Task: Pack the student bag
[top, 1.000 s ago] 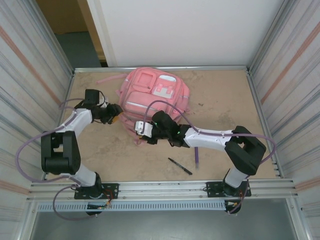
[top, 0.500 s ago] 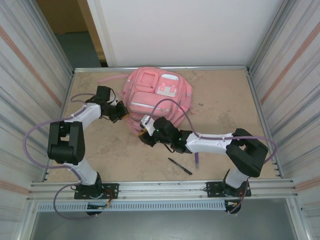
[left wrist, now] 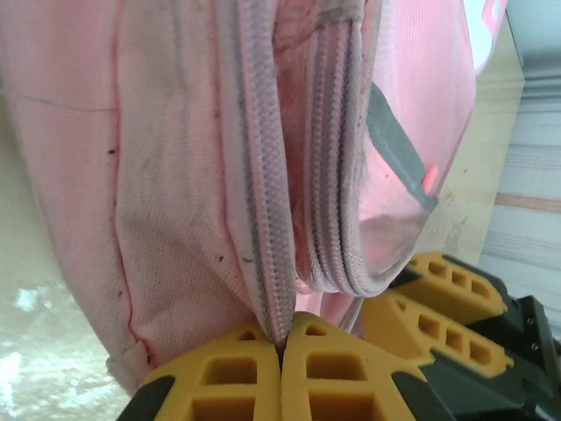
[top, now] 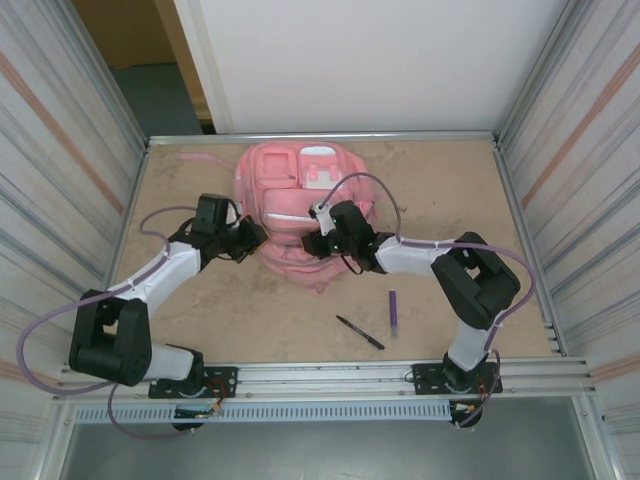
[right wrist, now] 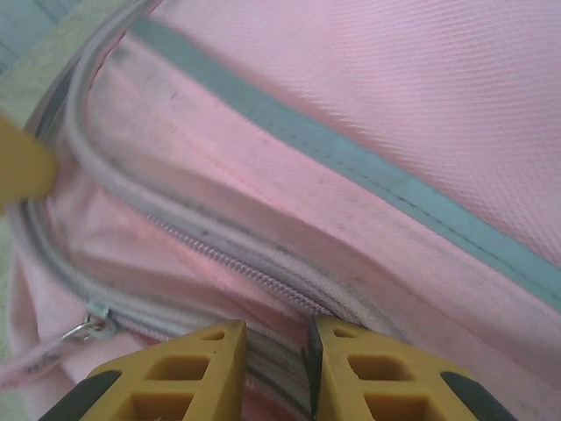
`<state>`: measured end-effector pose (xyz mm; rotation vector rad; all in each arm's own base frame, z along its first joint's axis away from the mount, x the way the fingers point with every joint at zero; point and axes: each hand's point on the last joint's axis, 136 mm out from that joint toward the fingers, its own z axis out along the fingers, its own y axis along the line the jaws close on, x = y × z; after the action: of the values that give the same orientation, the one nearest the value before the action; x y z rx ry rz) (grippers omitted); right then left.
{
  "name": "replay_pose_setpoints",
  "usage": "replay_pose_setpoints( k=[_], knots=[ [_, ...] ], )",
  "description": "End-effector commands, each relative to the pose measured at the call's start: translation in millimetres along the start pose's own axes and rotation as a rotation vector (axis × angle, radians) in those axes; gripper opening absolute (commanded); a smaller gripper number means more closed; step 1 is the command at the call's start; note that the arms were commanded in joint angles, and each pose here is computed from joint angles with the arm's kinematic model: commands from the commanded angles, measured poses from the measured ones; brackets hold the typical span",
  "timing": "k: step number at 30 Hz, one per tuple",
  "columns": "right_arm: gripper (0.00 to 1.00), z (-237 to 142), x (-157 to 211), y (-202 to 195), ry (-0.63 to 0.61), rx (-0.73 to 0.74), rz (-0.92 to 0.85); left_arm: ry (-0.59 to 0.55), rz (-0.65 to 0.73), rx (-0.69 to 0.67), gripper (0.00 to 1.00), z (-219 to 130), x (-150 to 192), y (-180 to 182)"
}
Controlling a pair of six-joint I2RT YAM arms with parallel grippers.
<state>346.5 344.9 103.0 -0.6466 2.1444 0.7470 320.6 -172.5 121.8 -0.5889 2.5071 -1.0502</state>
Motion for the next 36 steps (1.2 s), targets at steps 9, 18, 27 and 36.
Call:
replay_pose_setpoints(
  k=[9, 18, 27, 36],
  knots=[
    [0.27, -73, 6, 7, 0.191, 0.167, 0.531, 0.022, -0.059, 0.128, 0.00, -3, 19, -37],
    [0.31, -51, 27, 68, 0.309, 0.164, 0.454, 0.043, -0.064, 0.128, 0.00, 2, 24, -34],
    [0.36, -35, 22, 49, 0.326, 0.214, 0.453, 0.033, -0.064, 0.157, 0.00, -2, 21, -44],
    [0.41, -25, 28, 50, 0.359, 0.169, 0.445, 0.048, -0.060, 0.153, 0.00, -1, 25, -40]
  ],
)
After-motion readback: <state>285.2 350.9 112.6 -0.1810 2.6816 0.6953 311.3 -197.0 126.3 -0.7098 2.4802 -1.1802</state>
